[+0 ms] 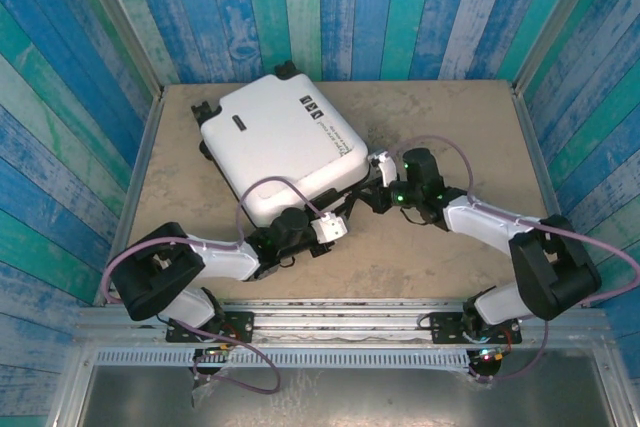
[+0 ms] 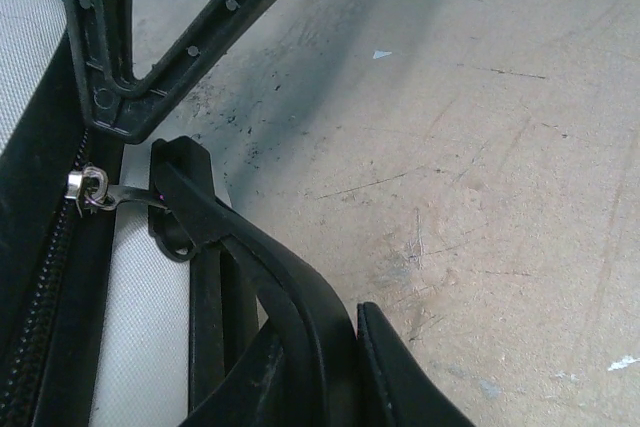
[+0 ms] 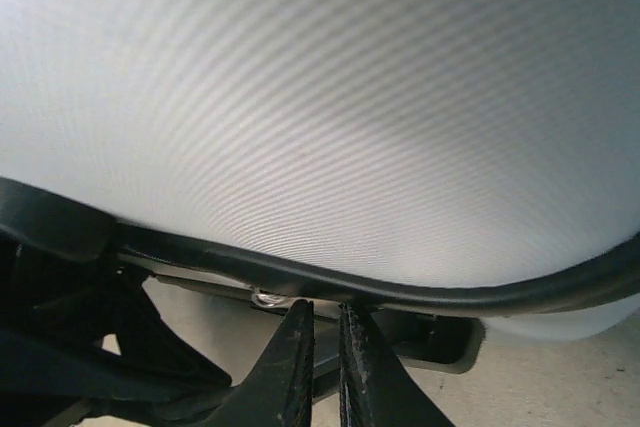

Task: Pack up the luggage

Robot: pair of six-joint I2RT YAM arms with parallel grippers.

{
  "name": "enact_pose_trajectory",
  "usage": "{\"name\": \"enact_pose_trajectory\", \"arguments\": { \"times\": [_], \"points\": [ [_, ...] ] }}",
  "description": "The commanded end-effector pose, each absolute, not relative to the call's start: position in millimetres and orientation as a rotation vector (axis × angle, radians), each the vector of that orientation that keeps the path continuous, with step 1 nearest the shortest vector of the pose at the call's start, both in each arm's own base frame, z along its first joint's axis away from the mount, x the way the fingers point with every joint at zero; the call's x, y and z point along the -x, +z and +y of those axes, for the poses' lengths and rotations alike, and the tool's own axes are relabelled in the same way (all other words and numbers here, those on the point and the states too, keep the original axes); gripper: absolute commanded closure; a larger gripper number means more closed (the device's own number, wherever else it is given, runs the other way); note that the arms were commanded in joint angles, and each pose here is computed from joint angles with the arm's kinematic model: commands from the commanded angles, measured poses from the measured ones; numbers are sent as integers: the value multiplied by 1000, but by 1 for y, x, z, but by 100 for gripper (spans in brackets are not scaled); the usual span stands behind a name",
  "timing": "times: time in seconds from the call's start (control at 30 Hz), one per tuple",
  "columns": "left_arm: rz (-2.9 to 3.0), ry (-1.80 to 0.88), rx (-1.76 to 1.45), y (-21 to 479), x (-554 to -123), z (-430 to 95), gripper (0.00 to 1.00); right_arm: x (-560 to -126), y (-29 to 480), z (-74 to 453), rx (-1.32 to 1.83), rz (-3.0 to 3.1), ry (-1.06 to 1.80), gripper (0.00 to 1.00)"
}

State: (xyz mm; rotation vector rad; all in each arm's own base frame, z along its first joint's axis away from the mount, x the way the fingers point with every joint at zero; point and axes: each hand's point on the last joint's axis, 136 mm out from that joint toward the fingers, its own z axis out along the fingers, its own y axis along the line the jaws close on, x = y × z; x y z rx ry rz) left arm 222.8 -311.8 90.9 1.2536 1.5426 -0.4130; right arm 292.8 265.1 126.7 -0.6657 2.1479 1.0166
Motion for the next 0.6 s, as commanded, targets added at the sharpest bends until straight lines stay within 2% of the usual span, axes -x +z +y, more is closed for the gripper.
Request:
{"name": "enact_pose_trajectory", "arguments": {
  "times": [0.0, 0.57],
  "points": [
    [1467, -1051, -1302, 109, -143, -352, 100, -290, 142, 273, 718, 2064, 1037, 88],
    [1458, -1021, -1346, 106, -148, -361, 100, -294, 133, 299, 675, 2084, 1057, 88]
  ]
}}
